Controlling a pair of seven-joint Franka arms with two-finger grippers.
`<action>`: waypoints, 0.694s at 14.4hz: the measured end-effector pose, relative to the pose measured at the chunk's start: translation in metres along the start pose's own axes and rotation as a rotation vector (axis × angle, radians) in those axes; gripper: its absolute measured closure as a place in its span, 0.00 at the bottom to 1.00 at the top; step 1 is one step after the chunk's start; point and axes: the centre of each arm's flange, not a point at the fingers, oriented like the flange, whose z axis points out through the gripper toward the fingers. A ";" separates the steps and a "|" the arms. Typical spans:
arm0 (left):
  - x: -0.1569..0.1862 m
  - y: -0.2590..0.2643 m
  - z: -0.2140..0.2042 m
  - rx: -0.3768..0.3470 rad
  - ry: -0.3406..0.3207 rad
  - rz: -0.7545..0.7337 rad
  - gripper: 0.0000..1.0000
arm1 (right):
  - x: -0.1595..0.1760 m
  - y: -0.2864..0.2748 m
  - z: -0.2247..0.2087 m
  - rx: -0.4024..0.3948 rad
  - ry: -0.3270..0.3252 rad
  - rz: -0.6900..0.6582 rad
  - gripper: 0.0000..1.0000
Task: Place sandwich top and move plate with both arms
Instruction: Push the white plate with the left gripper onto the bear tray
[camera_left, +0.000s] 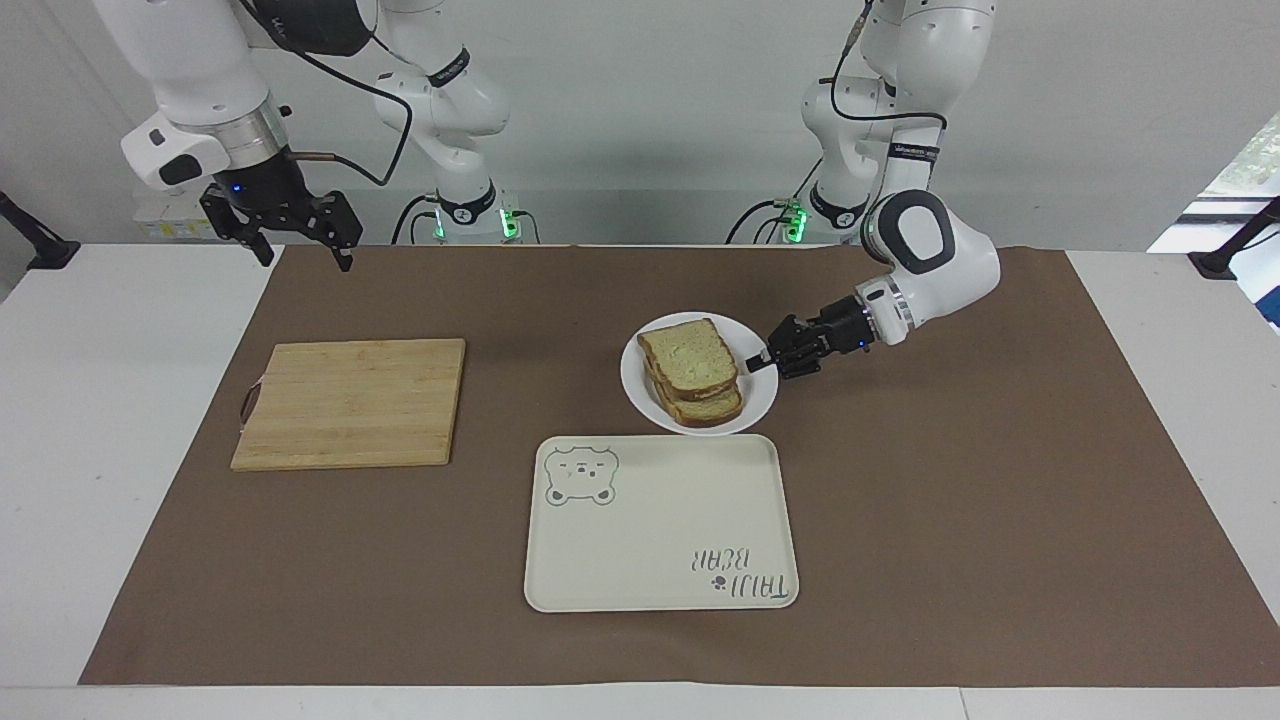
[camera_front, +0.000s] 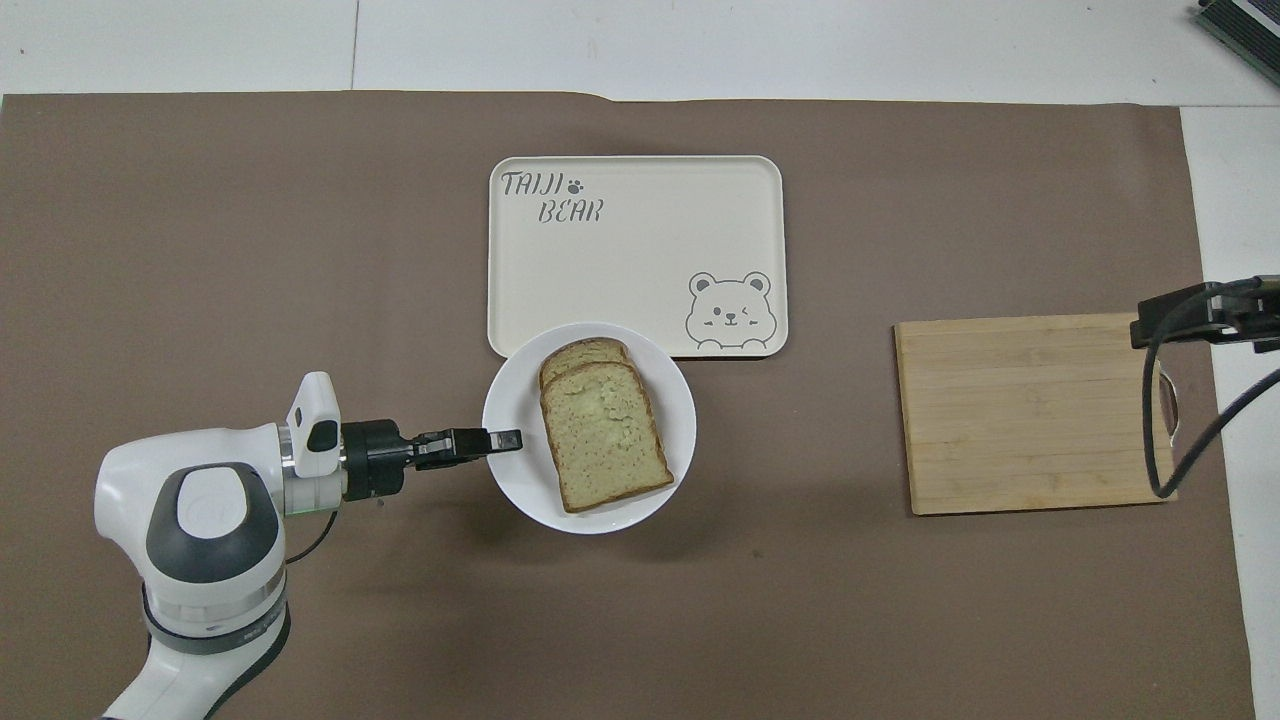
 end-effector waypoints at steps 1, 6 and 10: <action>0.014 0.002 0.004 -0.004 0.008 0.010 0.91 | 0.000 0.000 0.000 0.000 0.000 0.000 0.00; 0.073 -0.013 0.033 -0.002 0.028 0.019 0.91 | 0.000 0.000 0.000 0.000 0.000 0.000 0.00; 0.103 -0.035 0.070 0.069 0.004 0.004 0.91 | 0.000 0.000 0.000 0.000 0.000 0.000 0.00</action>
